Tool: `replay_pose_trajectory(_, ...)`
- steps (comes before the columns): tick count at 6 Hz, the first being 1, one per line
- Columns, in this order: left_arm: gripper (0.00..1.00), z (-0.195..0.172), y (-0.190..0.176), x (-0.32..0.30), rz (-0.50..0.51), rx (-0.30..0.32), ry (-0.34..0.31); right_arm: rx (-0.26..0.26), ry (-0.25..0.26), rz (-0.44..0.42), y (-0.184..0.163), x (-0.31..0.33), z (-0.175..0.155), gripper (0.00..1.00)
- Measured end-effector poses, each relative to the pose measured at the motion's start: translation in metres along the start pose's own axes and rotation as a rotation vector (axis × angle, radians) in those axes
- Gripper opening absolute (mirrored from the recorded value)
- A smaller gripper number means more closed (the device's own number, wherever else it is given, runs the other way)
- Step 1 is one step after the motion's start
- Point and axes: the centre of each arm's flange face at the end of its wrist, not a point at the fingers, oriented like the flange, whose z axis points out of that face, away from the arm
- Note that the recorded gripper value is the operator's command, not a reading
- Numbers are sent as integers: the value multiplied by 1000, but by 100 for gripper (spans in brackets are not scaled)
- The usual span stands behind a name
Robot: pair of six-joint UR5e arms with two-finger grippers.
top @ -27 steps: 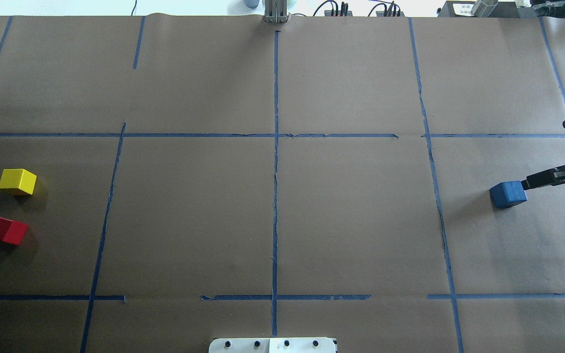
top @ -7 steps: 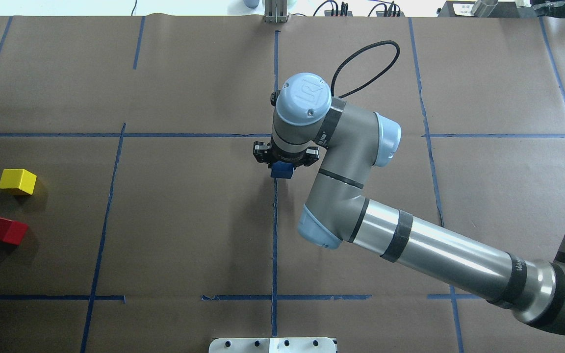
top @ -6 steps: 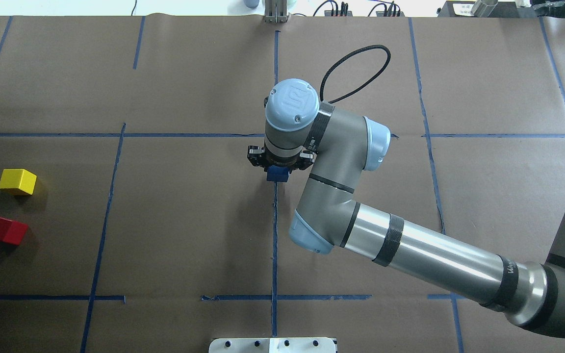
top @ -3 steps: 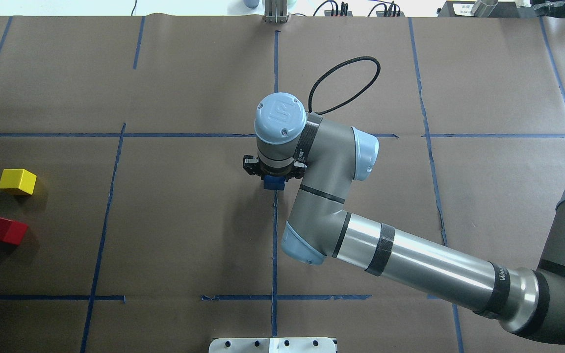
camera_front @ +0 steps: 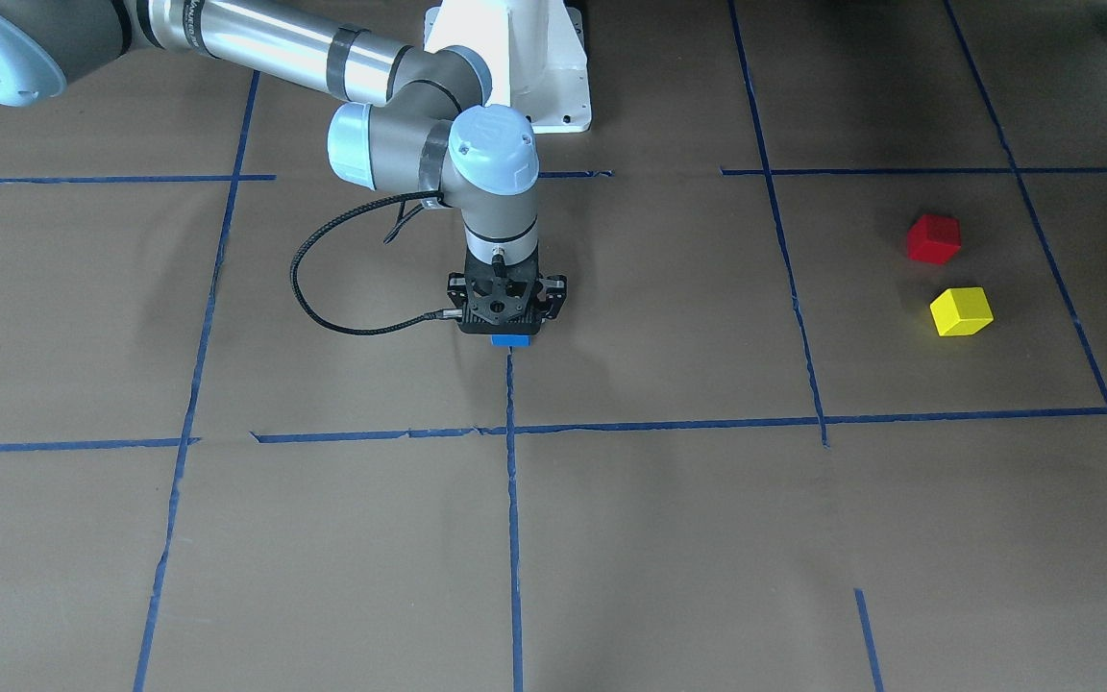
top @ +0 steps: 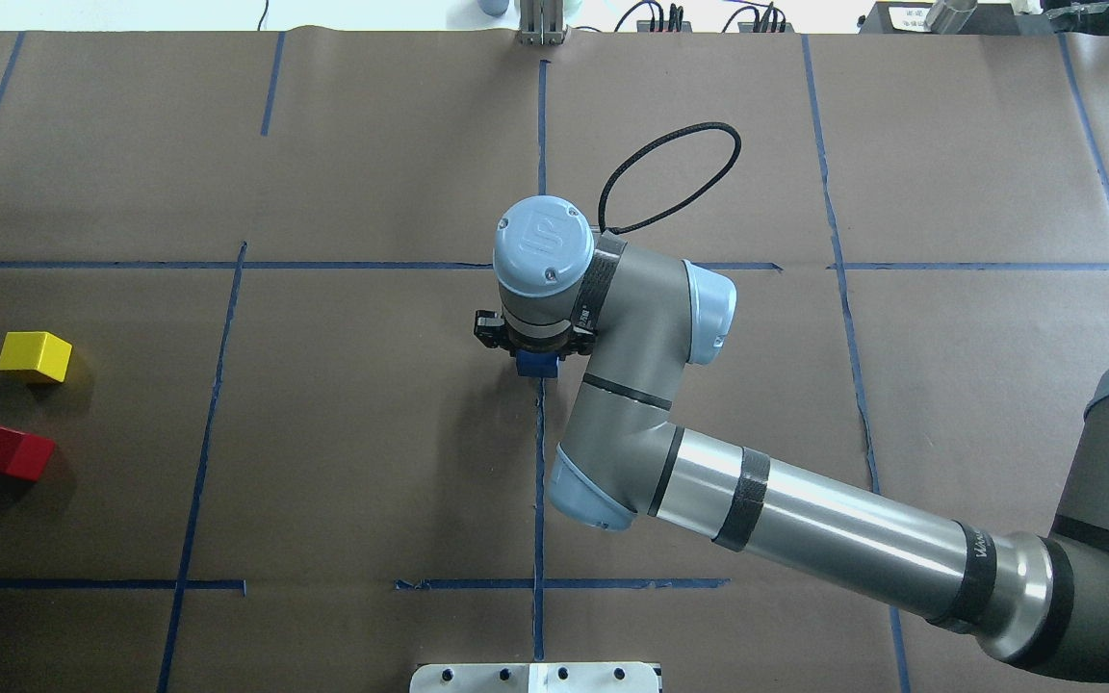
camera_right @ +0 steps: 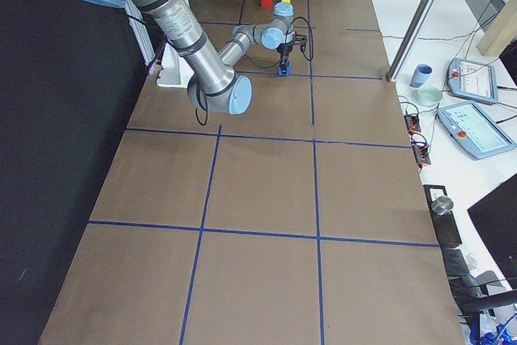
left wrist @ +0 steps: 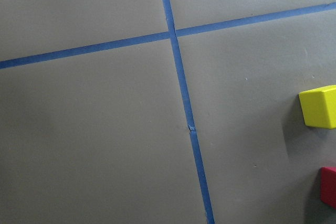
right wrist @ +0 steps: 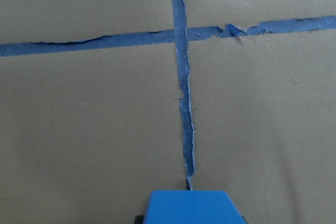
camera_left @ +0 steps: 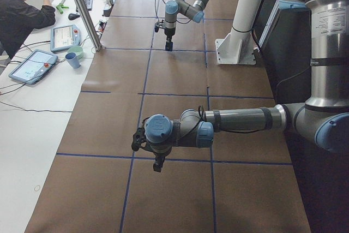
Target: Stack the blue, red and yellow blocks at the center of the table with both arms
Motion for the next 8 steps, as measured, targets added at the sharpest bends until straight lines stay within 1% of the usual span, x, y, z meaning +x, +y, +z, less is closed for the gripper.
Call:
replay_pose_trajectory(2, 100, 0, 0, 0, 0, 0, 0, 12, -14, -7, -2, -5, -9, 100)
replay_pose_trajectory(3, 100, -1, -1, 1, 4, 1, -1, 19, -30, -4, -11, -4, -22, 100)
replay_pose_trajectory(4, 100, -2, -2, 3, 10, 3, -2, 12, -53, 3, -32, 3, -41, 100)
replay_pose_trajectory(5, 100, -2, -3, 5, 20, 4, -3, -7, -64, 2, -61, 18, -61, 100)
replay_pose_trajectory(6, 100, -4, -8, 11, 41, 14, -4, -26, -43, -21, -94, 42, -81, 100)
replay_pose_trajectory(7, 100, -9, -20, 18, 91, 52, -13, -50, -10, -64, -124, 77, -100, 100)
replay_pose_trajectory(8, 100, -17, -36, 25, 148, 104, -24, -71, 15, -124, -149, 135, -114, 99)
